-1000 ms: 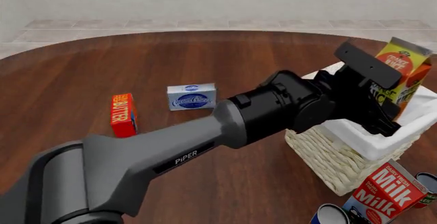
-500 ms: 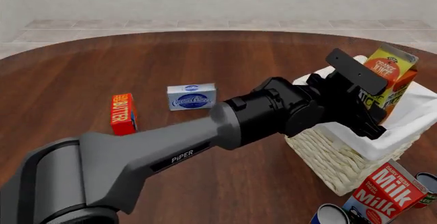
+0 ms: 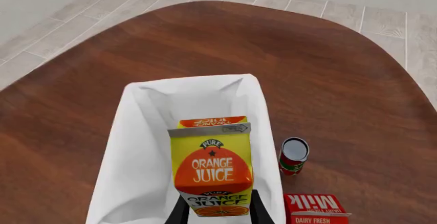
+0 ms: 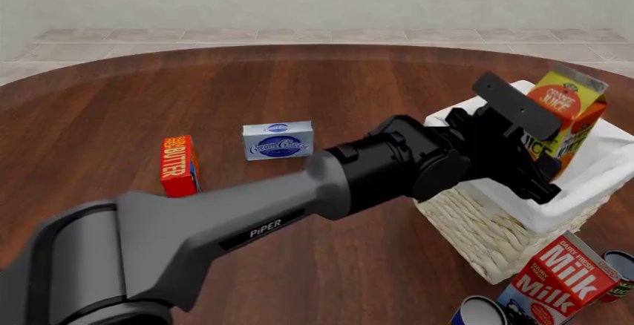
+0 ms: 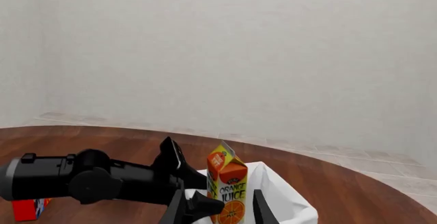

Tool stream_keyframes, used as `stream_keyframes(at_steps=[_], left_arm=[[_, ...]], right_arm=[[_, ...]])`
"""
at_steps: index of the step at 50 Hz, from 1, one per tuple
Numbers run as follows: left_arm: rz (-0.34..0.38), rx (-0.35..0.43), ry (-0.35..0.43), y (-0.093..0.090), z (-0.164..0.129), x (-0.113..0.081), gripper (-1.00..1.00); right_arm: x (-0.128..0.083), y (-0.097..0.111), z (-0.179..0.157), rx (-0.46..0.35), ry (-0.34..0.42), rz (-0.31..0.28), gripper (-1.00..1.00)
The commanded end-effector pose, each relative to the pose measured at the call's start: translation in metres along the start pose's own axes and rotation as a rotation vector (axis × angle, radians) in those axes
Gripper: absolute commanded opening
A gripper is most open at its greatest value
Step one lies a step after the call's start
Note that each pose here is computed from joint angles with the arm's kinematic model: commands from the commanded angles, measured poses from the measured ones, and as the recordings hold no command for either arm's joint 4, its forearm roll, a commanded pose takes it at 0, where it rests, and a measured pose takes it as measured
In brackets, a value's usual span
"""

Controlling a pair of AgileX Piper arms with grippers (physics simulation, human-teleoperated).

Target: Pick up the orange juice, and put it in the basket.

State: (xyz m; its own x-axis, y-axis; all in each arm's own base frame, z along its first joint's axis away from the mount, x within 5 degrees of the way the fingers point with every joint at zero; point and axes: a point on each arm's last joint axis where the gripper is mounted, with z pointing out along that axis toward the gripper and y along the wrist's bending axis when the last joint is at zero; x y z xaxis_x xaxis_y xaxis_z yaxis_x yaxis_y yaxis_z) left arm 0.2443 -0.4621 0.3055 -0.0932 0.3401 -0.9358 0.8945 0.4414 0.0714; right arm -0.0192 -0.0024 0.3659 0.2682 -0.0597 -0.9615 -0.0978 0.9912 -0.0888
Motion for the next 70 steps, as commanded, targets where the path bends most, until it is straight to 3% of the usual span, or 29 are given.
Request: stream_keyframes(at_steps=[1, 24, 41, 42, 62, 70], left_arm=[[0.015, -0.002, -0.013, 0.000, 0.004, -0.001, -1.00], [0.039, 0.022, -0.044, -0.016, 0.025, 0.003, -1.00], [0.068, 0.021, -0.059, -0.017, 0.023, 0.004, -1.00], [0.067, 0.020, -0.059, -0.016, 0.023, 0.004, 1.00], [0.042, -0.003, -0.046, -0.002, 0.024, 0.013, 1.00], [0.030, 0.010, -0.060, -0.010, 0.011, 0.011, 1.00]], right_arm=[[0.004, 0.000, 0.002, 0.001, 0.002, 0.001, 1.00], [0.014, 0.001, 0.008, 0.001, 0.001, 0.019, 1.00], [0.025, 0.002, 0.013, -0.007, 0.002, 0.033, 1.00], [0.024, 0.002, 0.013, -0.007, 0.002, 0.032, 1.00], [0.025, 0.002, 0.013, -0.004, 0.002, 0.030, 1.00], [0.023, 0.002, 0.012, -0.007, 0.002, 0.031, 1.00]])
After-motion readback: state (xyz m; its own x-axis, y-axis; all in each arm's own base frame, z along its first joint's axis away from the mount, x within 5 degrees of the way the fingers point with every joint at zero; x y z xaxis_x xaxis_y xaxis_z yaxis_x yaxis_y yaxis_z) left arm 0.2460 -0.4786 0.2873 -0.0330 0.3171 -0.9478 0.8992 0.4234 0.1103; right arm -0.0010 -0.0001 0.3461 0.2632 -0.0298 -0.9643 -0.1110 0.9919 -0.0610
